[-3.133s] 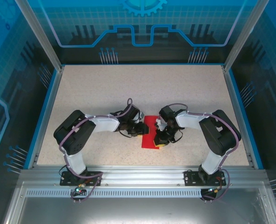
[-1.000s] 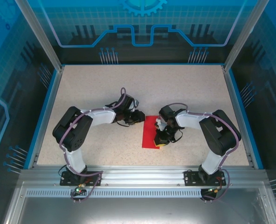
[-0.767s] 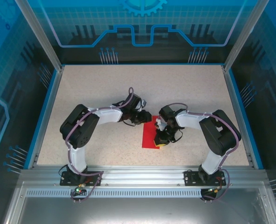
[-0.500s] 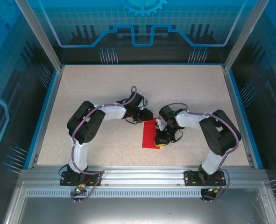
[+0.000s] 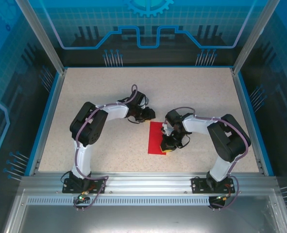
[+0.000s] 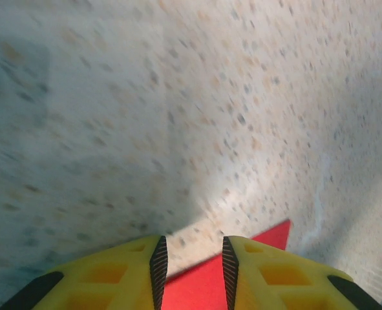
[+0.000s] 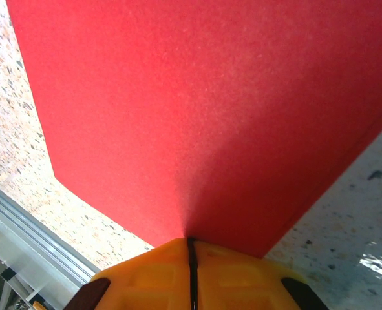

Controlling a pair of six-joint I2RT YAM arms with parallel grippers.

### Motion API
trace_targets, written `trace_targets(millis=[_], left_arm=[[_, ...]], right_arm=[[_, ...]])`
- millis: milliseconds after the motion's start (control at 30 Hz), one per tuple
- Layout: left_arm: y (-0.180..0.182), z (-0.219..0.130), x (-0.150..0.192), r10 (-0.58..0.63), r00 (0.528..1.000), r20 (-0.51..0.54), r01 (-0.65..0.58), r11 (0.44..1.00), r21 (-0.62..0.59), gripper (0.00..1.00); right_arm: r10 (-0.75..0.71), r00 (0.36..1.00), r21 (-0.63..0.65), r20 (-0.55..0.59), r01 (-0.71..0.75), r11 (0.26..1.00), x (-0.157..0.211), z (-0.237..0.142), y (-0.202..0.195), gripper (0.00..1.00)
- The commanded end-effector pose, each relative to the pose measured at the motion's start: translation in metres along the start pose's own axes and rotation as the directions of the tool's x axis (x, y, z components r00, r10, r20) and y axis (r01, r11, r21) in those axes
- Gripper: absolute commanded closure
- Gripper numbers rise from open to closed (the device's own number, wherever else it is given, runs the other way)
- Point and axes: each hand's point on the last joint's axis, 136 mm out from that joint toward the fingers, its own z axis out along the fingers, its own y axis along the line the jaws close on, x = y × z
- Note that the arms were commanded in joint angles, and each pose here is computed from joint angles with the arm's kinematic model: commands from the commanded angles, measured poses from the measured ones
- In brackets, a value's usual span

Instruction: Fold a paper plane with a square sheet of paper (fold left side to right side)

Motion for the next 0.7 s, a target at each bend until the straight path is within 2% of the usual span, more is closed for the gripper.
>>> trace_targets(millis=[0,200,400,533,667], left_arm=[[0.020,-0.003,-0.016,0.002,1.000,0.027,0.000,0.998,-0.068,0.66],[-0.011,-0.048,-0.017,0.056,0.994,0.090,-0.055,0.998,-0.012,0.63],[-0.021,-0.095,0.014,0.069,0.989,0.128,-0.072,0.997,0.022,0.63],[-0.026,-0.097,0.052,0.091,0.993,0.078,-0.094,0.995,0.026,0.63],[-0.036,-0.080,0.089,0.111,0.994,0.006,-0.111,0.994,0.026,0.63]], right_arm=[[0.075,0.996,0.250,-0.048,-0.060,0.966,0.022,0.013,-0.062,0.91],[-0.015,0.998,0.117,0.056,0.008,0.993,-0.003,0.000,-0.026,0.87],[-0.131,0.953,0.061,0.273,0.119,0.991,-0.032,-0.058,0.011,0.59],[-0.134,0.900,0.047,0.415,0.126,0.991,-0.053,-0.103,0.014,0.45],[-0.077,0.890,0.015,0.450,0.079,0.997,-0.061,-0.116,0.000,0.42]])
